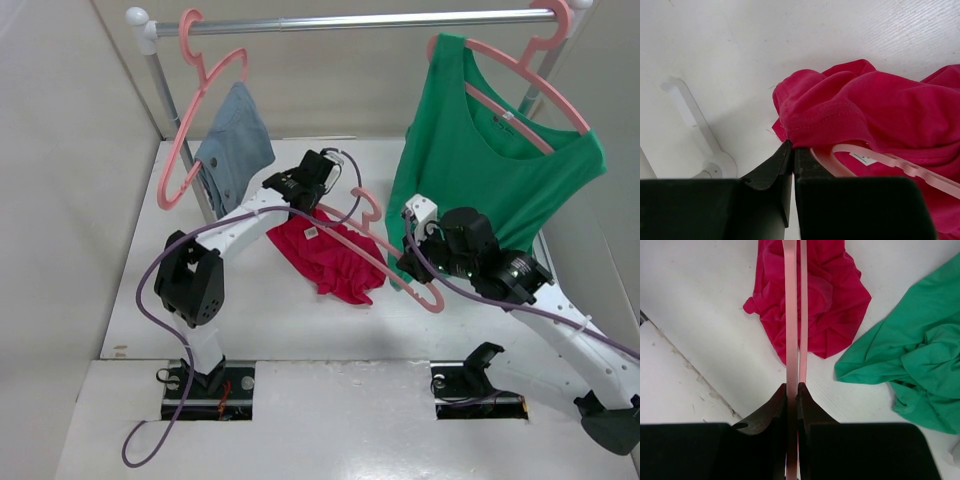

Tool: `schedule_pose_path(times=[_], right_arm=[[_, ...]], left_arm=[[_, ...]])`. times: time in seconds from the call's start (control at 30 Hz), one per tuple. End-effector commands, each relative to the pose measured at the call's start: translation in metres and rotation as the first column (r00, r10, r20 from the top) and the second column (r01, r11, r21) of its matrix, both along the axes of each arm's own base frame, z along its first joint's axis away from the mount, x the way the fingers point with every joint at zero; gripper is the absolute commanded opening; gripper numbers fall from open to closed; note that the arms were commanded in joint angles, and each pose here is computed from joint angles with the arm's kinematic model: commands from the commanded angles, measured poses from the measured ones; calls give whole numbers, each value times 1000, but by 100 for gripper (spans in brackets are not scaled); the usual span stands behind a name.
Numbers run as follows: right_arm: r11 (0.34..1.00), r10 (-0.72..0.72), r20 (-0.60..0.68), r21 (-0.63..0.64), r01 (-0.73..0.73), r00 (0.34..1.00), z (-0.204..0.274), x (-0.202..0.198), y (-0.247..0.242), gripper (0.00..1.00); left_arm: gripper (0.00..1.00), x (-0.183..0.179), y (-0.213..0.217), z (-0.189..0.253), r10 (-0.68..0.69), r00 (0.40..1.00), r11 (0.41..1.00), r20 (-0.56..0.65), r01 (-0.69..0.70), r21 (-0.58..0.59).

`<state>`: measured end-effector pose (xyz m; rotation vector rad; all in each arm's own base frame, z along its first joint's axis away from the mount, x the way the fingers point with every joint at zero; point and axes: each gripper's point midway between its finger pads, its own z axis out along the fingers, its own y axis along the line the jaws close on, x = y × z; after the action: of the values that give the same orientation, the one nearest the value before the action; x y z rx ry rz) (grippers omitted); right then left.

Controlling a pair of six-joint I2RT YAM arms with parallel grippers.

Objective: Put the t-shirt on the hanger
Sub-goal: Place tshirt on hanger

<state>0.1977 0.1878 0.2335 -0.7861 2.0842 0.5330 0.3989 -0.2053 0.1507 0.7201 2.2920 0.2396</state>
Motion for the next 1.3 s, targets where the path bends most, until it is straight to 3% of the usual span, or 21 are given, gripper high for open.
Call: schedule_pose_path(times=[0.0, 0.27, 0.47, 0.63, 0.93, 1.27], right_arm=[[1000, 1, 76, 31, -4, 997, 24, 15, 10, 0], [1000, -3, 62, -17, 4, 998, 3, 23, 11, 0], [999, -31, 128, -17, 33, 991, 31, 34, 8, 0], [999, -9, 177, -40, 16, 984, 39, 40, 13, 0], [995, 94, 158, -61, -85, 983, 11, 34, 29, 0], [992, 126, 190, -16, -125, 974, -6, 29, 37, 0]], left_arm=[[0, 2, -2, 21, -14, 999, 1000, 32, 15, -27], [0, -8, -8, 35, -55, 998, 996, 6, 55, -69], [0, -13, 4, 22, -50, 999, 999, -5, 50, -10], [0, -17, -20, 42, -127, 992, 986, 8, 127, -109], [0, -10, -36, 79, -148, 986, 974, 77, 159, -160], [0, -46, -77, 131, -380, 920, 857, 94, 388, -338]])
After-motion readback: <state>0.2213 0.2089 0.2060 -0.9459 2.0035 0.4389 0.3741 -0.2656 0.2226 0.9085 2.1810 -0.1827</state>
